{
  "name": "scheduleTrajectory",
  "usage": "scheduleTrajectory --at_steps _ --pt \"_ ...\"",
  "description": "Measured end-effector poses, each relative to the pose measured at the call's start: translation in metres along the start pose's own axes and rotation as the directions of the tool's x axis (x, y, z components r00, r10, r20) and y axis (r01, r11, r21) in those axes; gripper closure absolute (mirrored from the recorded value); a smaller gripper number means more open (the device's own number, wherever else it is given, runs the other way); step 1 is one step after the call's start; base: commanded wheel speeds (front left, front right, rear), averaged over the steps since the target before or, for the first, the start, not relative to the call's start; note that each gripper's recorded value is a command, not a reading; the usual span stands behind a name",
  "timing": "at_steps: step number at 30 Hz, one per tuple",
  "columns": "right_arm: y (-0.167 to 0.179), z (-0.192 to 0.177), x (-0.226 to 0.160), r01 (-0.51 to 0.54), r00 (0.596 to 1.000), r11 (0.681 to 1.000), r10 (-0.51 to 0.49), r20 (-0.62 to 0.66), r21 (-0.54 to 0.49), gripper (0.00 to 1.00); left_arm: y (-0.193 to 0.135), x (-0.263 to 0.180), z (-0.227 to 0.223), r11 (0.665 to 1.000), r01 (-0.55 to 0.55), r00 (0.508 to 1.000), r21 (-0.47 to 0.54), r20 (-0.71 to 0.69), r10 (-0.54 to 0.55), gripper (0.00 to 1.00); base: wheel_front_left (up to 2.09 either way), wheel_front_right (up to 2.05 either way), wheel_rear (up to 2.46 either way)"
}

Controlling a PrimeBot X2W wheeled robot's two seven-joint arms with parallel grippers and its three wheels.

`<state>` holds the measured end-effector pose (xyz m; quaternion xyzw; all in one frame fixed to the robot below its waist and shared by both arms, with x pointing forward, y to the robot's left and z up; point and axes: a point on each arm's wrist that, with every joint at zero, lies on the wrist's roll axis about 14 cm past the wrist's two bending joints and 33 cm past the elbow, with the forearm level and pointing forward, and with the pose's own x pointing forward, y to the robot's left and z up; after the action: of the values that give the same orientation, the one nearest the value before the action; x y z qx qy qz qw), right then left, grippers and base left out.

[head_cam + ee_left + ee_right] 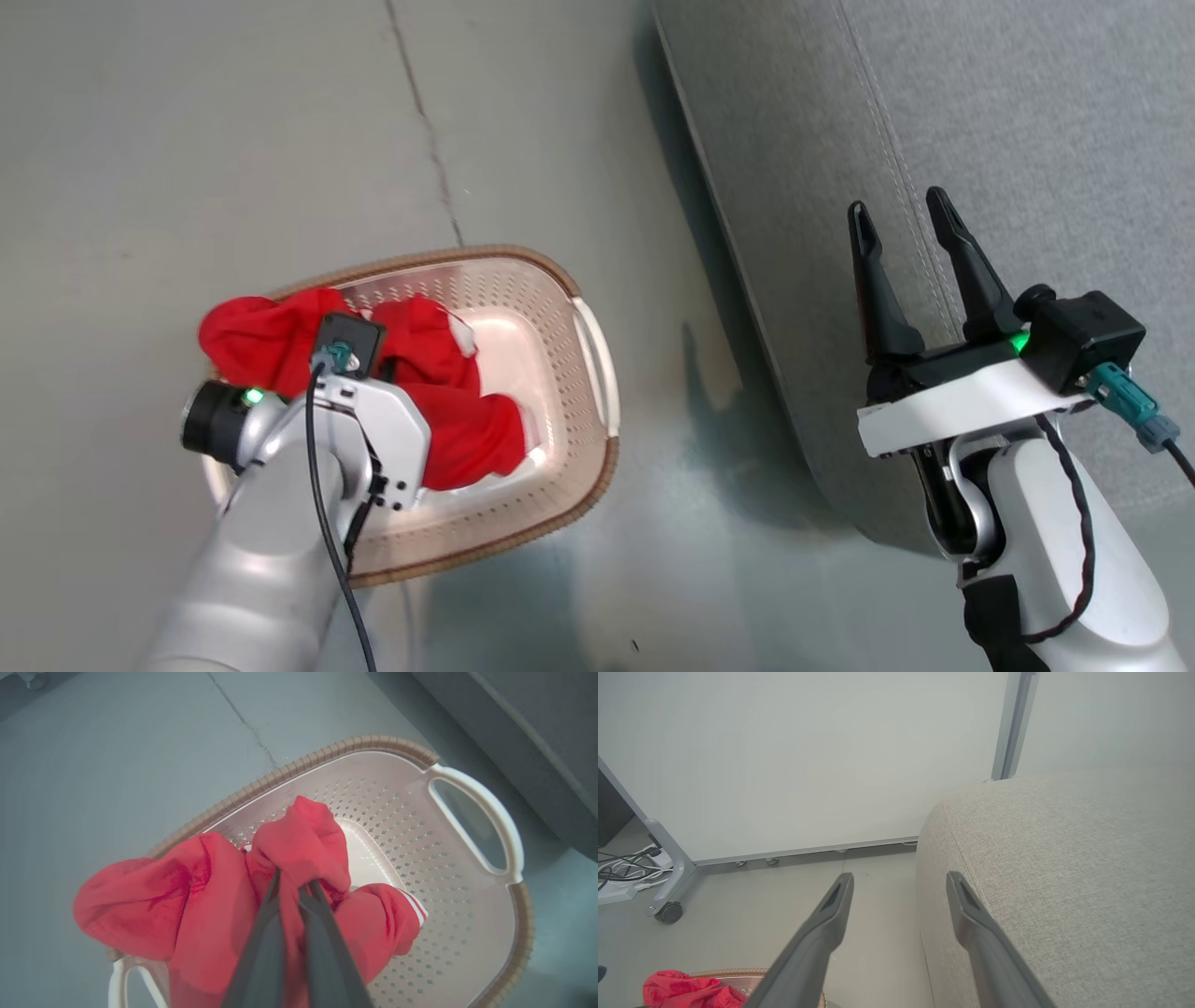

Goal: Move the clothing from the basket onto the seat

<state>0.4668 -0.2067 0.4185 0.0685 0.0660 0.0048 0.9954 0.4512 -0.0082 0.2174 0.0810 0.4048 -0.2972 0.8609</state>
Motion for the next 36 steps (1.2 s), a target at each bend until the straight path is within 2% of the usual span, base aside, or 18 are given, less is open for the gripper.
scheduleTrajectory --at_steps 4,8,15,17,25,33,36 --pt "0.014 0.016 -0.005 -0.036 0.999 0.999 0.036 0.033 -0.001 0.0 0.003 -0.03 0.02 0.994 -0.029 0.991 -0.105 0.123 0.042 1.0 0.0 0.0 0.0" --pt "0.028 0.032 -0.011 -0.075 0.996 0.997 0.075 0.053 -0.009 0.0 0.014 -0.061 0.043 0.985 -0.057 0.966 -0.162 0.24 0.096 1.0 0.0 0.0 0.0" --pt "0.055 0.055 -0.024 -0.141 0.987 0.99 0.142 0.08 -0.013 0.0 0.019 -0.122 0.092 0.968 -0.049 0.875 -0.245 0.457 0.16 1.0 0.0 0.0 0.0" --pt "0.062 0.061 -0.029 -0.158 0.983 0.987 0.159 0.088 -0.015 0.0 0.02 -0.14 0.107 0.966 -0.053 0.839 -0.253 0.513 0.181 1.0 0.0 0.0 0.0" --pt "0.082 0.08 -0.047 -0.205 0.971 0.978 0.206 0.117 -0.02 0.0 0.021 -0.224 0.166 0.965 -0.041 0.627 -0.257 0.746 0.225 1.0 0.0 0.0 0.0" --pt "0.089 0.088 -0.072 -0.218 0.968 0.976 0.219 0.123 -0.024 0.0 0.004 -0.296 0.197 0.979 -0.036 0.446 -0.201 0.874 0.196 1.0 0.0 0.0 0.0" --pt "0.091 0.093 -0.082 -0.22 0.966 0.975 0.221 0.134 -0.026 0.0 -0.005 -0.317 0.202 0.984 -0.036 0.393 -0.176 0.902 0.176 1.0 0.0 0.0 0.0"
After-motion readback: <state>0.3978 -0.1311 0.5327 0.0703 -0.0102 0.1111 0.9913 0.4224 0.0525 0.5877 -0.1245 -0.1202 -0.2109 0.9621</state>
